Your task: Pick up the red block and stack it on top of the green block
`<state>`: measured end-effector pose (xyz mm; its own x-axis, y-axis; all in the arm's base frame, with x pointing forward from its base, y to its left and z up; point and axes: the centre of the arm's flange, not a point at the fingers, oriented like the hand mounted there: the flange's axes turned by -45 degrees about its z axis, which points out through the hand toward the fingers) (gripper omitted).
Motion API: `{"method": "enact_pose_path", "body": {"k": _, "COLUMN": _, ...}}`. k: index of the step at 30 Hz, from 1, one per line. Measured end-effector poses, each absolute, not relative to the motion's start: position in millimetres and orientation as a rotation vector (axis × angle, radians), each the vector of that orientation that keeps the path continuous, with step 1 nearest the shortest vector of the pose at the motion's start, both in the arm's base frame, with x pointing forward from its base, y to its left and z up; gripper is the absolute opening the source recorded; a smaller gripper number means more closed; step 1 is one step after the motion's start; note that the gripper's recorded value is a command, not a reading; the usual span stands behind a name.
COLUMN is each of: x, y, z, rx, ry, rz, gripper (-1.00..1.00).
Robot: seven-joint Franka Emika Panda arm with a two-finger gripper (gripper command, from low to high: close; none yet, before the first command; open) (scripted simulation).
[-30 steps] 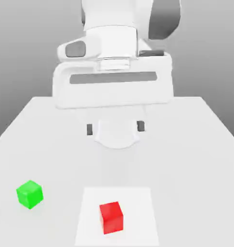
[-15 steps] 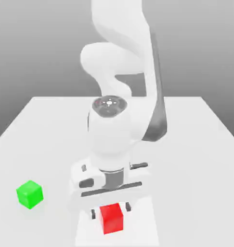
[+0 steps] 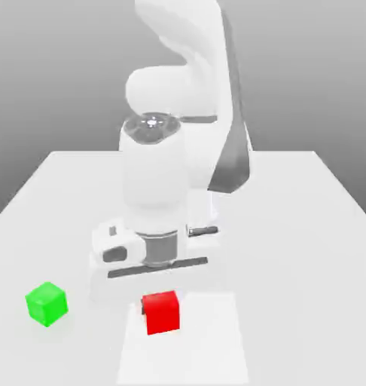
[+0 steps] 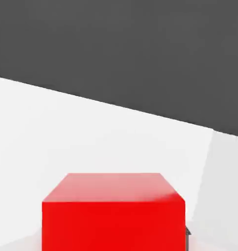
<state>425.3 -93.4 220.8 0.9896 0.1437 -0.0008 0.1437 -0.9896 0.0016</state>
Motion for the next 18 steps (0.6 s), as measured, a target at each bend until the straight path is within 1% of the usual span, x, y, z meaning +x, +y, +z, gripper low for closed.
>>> {"method": "enact_pose_path", "body": {"k": 4, "x": 396.6, "y": -169.5, "z": 231.7, "rx": 3.140, "ry": 0.016, "rz": -0.001, "gripper": -1.00}}
{"method": "enact_pose_path", "body": {"k": 9, "x": 347.2, "y": -246.2, "z": 244.5, "rx": 3.135, "ry": -0.211, "rz": -0.001, "gripper": -1.00}}
{"method": "enact_pose_path", "body": {"k": 11, "x": 331.1, "y": -267.8, "z": 233.7, "rx": 3.129, "ry": -0.292, "rz": 0.001, "gripper": -1.00}}
{"method": "enact_pose_path", "body": {"k": 12, "x": 340.0, "y": -257.0, "z": 224.2, "rx": 3.134, "ry": -0.237, "rz": 0.001, "gripper": -1.00}}
{"method": "enact_pose_path", "body": {"k": 15, "x": 342.2, "y": -253.0, "z": 191.1, "rx": 3.135, "ry": -0.218, "rz": 0.000, "gripper": -1.00}}
{"method": "enact_pose_path", "body": {"k": 16, "x": 341.8, "y": -252.6, "z": 184.0, "rx": 3.135, "ry": -0.218, "rz": -0.001, "gripper": 1.00}}
{"method": "enact_pose_path", "body": {"k": 18, "x": 341.8, "y": -252.6, "z": 184.0, "rx": 3.135, "ry": -0.218, "rz": -0.001, "gripper": 1.00}}
